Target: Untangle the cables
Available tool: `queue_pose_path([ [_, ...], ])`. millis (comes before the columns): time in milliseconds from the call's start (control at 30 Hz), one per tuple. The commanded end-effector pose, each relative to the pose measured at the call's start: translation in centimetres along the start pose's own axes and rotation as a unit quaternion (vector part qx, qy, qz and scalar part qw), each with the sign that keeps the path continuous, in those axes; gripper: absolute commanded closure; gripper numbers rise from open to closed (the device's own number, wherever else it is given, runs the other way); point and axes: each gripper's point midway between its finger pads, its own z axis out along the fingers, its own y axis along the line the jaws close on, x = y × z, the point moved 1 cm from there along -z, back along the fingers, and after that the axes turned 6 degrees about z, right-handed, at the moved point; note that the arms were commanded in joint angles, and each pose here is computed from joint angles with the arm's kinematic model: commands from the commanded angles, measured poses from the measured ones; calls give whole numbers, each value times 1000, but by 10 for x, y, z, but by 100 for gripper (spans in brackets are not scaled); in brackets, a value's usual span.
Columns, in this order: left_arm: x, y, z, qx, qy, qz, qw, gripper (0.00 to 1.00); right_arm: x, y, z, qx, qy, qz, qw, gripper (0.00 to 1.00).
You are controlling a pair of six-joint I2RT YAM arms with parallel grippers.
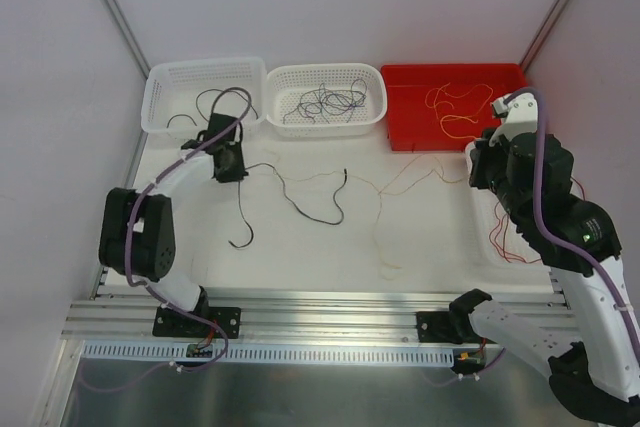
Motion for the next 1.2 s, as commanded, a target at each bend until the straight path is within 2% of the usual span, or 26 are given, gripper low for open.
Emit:
queue_pose_path([
  [0, -18, 43, -49, -50, -30, -54, 997, 100, 2, -22, -7, 43, -1, -9, 999, 99],
  [100, -30, 83, -72, -91, -48, -83, 991, 100, -1, -30, -10, 53, -4, -5, 999, 99],
  [167, -39, 95, -85, -98, -64, -88, 989, 100, 1, -27, -8, 42, 0, -3, 999, 99],
  [367, -56, 99, -122, -101, -114, -62, 986, 100, 20, 5, 14, -28, 43, 6, 999, 99],
  [500, -53, 94, -132, -84, -125, -42, 988, 100, 41, 29, 40, -69, 84, 20, 994, 95],
  [600, -44, 84, -134, -53, -127, -27, 990, 100, 66, 44, 63, -86, 131, 32, 987, 89],
  [633, -37, 83, -129, -47, -122, -24, 991, 100, 80, 46, 70, -85, 149, 34, 985, 82],
  [700, -36, 76, -129, -25, -137, -22, 990, 100, 91, 61, 80, -114, 166, 50, 978, 75],
  [733, -29, 74, -123, -20, -131, -23, 991, 100, 105, 72, 88, -133, 194, 53, 971, 66],
  [800, -26, 63, -118, 15, -131, -21, 991, 100, 114, 92, 91, -176, 221, 61, 957, 55],
  [867, -23, 58, -112, 31, -120, -22, 992, 100, 126, 99, 95, -180, 242, 51, 952, 47],
  [1033, -23, 52, -111, 49, -118, -25, 992, 100, 137, 69, 102, -111, 245, 30, 963, 43],
  [1067, -22, 52, -110, 49, -116, -26, 992, 100, 145, 57, 103, -82, 258, 22, 962, 43],
  [1167, -21, 51, -110, 50, -115, -26, 992, 100, 167, 52, 101, -76, 292, 30, 953, 43],
])
